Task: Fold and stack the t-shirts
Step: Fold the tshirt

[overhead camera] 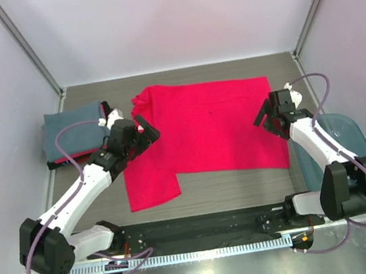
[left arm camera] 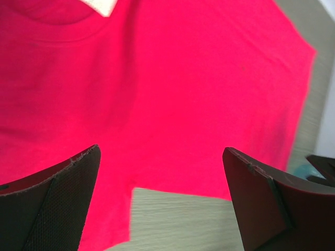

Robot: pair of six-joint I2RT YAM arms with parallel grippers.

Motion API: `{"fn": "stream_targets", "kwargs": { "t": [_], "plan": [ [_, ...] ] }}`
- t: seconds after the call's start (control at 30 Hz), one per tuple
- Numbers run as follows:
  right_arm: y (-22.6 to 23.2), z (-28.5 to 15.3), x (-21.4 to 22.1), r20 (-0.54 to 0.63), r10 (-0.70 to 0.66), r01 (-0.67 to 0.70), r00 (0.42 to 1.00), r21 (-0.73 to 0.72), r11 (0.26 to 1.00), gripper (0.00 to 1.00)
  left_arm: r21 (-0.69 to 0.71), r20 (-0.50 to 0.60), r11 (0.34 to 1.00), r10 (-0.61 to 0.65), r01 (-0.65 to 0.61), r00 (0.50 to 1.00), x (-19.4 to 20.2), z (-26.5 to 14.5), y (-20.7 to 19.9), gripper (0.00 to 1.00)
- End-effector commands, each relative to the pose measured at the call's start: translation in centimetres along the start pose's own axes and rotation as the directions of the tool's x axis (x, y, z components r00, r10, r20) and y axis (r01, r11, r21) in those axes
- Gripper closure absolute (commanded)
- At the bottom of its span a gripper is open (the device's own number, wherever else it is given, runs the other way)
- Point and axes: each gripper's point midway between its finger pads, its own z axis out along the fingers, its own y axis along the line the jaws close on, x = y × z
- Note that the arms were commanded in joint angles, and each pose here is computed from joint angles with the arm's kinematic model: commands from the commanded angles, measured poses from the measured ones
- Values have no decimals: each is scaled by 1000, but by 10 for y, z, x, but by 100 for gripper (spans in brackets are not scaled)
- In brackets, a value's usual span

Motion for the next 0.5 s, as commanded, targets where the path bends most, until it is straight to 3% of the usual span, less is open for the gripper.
{"fn": "stream_targets", "kwargs": {
  "t": [0.0,0.27,0.43,0.47],
  "plan": [
    [-2,12,1,-1,-10,10,1000,31,999,14,-146,9,989,31,-29,999,8,6,40,0],
    [11,43,-8,-30,13,-10,999,75,997,25,-322,-42,942,88,-97,995,12,46,60,2],
    [13,73,-3,-77,22,-12,997,129,992,20,-396,-56,910,108,-122,993,5,71,58,2],
    [14,76,0,-91,19,-7,996,131,991,15,-422,-87,896,110,-137,990,11,79,65,2]
  ]
}}
